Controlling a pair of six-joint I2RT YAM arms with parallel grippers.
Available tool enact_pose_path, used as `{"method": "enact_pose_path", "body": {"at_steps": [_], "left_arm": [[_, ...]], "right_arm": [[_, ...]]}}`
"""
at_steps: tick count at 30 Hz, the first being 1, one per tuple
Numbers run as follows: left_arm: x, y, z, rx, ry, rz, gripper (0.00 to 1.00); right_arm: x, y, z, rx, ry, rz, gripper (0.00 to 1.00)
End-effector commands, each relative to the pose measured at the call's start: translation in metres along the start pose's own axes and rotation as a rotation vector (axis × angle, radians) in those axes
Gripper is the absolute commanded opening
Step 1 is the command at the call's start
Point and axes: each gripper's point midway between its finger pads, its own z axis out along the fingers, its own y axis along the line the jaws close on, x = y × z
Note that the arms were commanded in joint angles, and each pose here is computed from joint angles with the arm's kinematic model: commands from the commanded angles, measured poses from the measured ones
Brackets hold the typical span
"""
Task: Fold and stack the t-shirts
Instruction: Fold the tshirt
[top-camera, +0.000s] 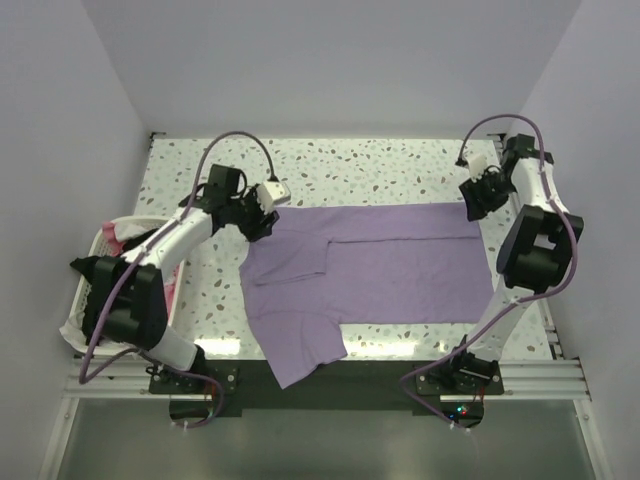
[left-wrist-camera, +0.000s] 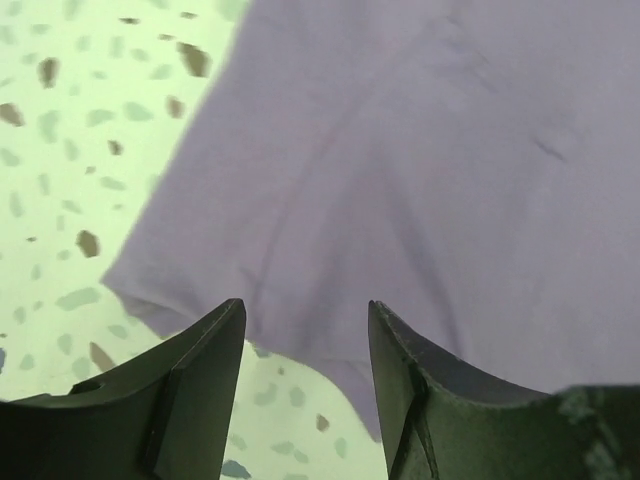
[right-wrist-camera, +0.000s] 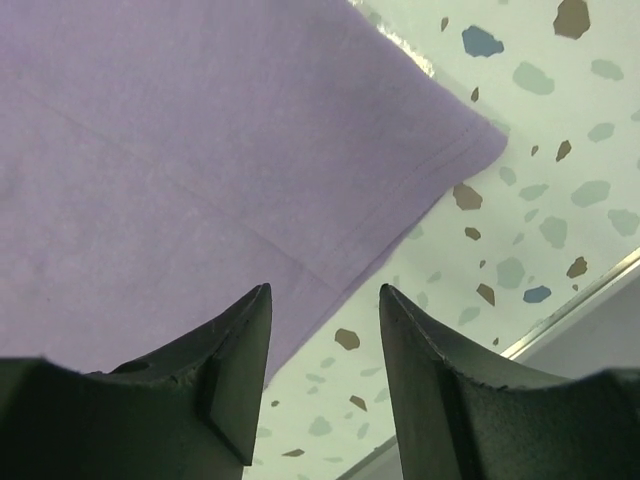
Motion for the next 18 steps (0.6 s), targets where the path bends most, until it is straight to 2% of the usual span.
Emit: {"method": "enact_pose_path", "body": {"at_steps": [1,5,6,7,18], "left_arm": [[-0.034,0.083,-0.005,-0.261,-0.082,-0.270,0.57],[-0.033,0.126,0.005,-0.329,-0.058,-0.376,0.59],[-0.020,0.131,0.018,-0.330,-0.012,-0.402,0.59],[-0.023,0.140,0.019,-0.344,-0.007,-0.413,0.59],[0.050,0.153,0.061,-0.376,0.192,-0.512,0.56]], "right_arm": [[-0.029,-0.005,-0.007,0.090,-0.069,0.050,0.50],[-0.035,-0.016,0.008,0.171,-0.055,0.075,0.48],[-0.039,-0.020,0.011,0.188,-0.059,0.071,0.48],[-0.036,-0.023,0.019,0.193,-0.043,0.087,0.47],[-0.017,-0.037,0.055,0.242,0.039,0.110,0.42]]}}
